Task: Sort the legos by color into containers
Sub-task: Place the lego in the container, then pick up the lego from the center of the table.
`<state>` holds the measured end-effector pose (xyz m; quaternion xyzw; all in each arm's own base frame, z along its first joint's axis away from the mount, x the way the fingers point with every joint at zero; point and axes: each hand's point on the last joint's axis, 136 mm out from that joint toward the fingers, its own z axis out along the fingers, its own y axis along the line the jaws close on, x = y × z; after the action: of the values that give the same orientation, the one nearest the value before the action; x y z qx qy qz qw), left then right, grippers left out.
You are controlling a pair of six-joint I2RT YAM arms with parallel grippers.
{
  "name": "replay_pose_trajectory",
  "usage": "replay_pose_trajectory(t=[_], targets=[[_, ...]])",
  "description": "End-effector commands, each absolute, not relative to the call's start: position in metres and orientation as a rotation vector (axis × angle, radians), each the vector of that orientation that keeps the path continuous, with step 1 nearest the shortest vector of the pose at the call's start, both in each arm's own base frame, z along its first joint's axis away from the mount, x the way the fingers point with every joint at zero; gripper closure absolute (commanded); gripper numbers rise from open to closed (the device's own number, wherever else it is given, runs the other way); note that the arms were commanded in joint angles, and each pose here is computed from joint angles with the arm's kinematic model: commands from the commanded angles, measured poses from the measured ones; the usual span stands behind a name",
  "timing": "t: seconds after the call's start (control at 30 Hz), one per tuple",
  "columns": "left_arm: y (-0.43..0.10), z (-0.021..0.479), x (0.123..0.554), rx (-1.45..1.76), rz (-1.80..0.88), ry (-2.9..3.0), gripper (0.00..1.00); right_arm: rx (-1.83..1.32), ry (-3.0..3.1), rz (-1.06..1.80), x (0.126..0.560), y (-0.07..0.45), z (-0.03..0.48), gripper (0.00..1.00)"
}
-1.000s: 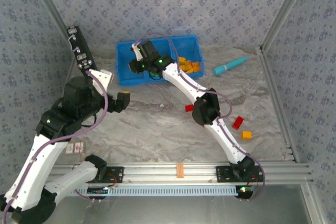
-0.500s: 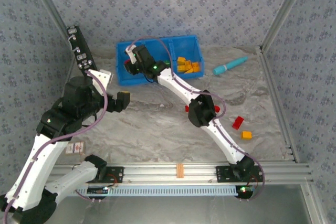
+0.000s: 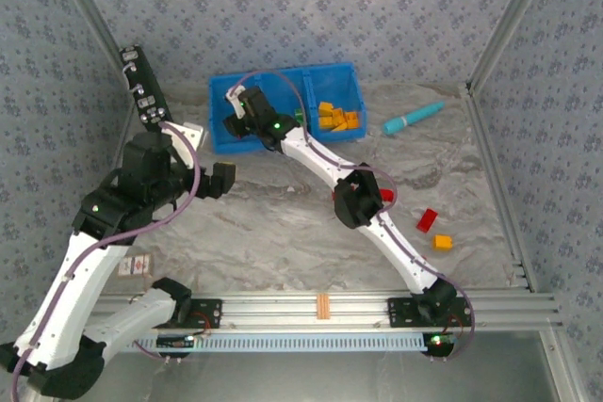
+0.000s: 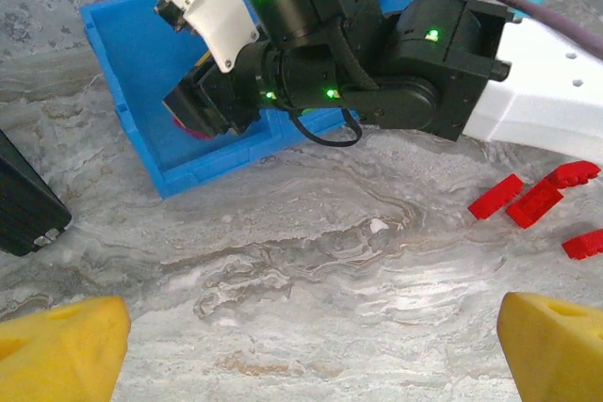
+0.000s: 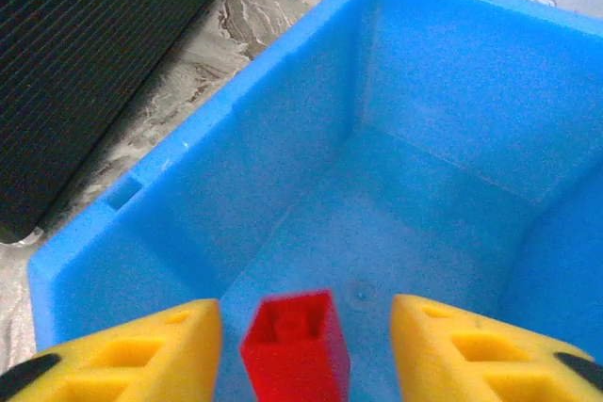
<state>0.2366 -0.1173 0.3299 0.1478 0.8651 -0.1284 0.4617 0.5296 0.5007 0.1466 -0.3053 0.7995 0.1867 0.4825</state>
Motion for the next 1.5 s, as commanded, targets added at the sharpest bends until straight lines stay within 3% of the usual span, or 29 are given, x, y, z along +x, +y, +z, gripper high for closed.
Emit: replay_pose_trajectory(t=[0.0,0.17,0.3,0.6,0.93,1.1,1.47], targets=[[-0.12,0.332,0.235,0.35,-0.357,2.134,0.0,-0.735,1.953,0.465,0.534,0.495,0.15,0.41],[-0.121,0.334,0.234,0.327,-0.382,2.132,0.0,-0.771,1.932,0.478,0.523,0.494,0.181,0.35],[-0.138,0.326,0.24,0.347,-0.464,2.171,0.0,-0.808,1.905,0.455,0.506,0.471,0.236,0.33],[-0.215,0.312,0.254,0.606,-0.557,2.109,0.0,-0.726,1.996,0.212,0.454,0.331,0.328,0.31],[-0.319,0.209,0.277,1.208,-0.408,1.994,0.05,-0.319,2.16,0.129,0.339,0.165,0.326,0.27],[-0.355,0.186,0.278,1.315,-0.519,1.945,0.11,-0.136,2.188,0.172,0.288,0.114,0.301,0.27],[-0.41,0.104,0.266,1.517,-0.503,1.985,0.21,-0.059,2.284,0.369,0.2,0.085,0.262,0.22]])
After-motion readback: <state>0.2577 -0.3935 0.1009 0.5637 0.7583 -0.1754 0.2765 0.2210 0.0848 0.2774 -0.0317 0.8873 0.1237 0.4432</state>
